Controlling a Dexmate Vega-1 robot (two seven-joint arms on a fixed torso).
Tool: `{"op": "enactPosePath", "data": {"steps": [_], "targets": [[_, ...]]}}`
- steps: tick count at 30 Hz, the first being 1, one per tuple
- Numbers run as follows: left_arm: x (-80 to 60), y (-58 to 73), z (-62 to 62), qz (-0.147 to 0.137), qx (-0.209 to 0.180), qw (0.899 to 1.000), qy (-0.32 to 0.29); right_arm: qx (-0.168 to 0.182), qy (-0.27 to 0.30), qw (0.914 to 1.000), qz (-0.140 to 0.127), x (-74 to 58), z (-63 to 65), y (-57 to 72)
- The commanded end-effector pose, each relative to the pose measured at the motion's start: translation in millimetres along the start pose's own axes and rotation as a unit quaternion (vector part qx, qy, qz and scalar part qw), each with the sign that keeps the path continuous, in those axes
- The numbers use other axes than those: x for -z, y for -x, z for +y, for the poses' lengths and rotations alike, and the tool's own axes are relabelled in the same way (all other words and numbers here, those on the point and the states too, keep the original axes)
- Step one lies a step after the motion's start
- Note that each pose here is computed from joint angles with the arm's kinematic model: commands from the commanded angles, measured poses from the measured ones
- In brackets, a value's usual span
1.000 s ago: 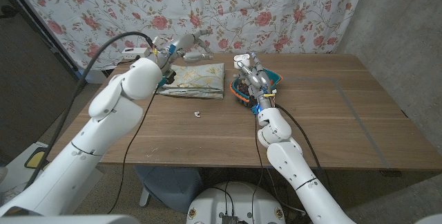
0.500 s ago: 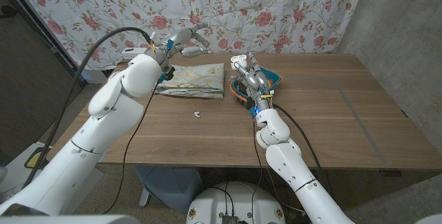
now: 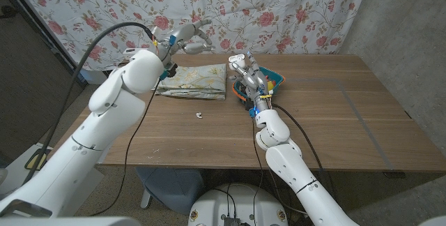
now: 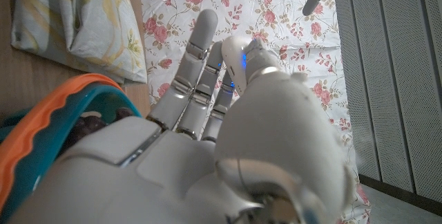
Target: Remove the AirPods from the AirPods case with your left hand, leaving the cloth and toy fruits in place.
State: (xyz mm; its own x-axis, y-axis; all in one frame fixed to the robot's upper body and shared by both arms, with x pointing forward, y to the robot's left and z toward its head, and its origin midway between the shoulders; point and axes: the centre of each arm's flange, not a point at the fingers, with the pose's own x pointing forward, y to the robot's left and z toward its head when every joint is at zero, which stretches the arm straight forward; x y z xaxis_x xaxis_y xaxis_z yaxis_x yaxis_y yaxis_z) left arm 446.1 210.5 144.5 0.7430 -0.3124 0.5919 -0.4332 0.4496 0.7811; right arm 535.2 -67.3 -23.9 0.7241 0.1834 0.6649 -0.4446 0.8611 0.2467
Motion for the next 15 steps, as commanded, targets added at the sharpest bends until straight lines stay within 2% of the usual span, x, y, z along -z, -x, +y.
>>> {"op": "enactPosePath", "data": {"steps": [1,7,15], "targets": [[-6.3,-4.2,-1.0,-0.029,0.038,0.998,0.038,-0.012,-0.002,0.9999,0.001,3.2,10.0,-3.1],[-12.3,-9.5,1.3,-0.047,0.061,0.997,0.025,-0.019,-0.004,0.9998,0.004,4.1,15.2,-5.2],[-16.6,-12.2,4.9,-0.053,0.076,0.995,0.019,-0.026,-0.005,0.9996,0.007,6.1,21.2,-7.3]]}}
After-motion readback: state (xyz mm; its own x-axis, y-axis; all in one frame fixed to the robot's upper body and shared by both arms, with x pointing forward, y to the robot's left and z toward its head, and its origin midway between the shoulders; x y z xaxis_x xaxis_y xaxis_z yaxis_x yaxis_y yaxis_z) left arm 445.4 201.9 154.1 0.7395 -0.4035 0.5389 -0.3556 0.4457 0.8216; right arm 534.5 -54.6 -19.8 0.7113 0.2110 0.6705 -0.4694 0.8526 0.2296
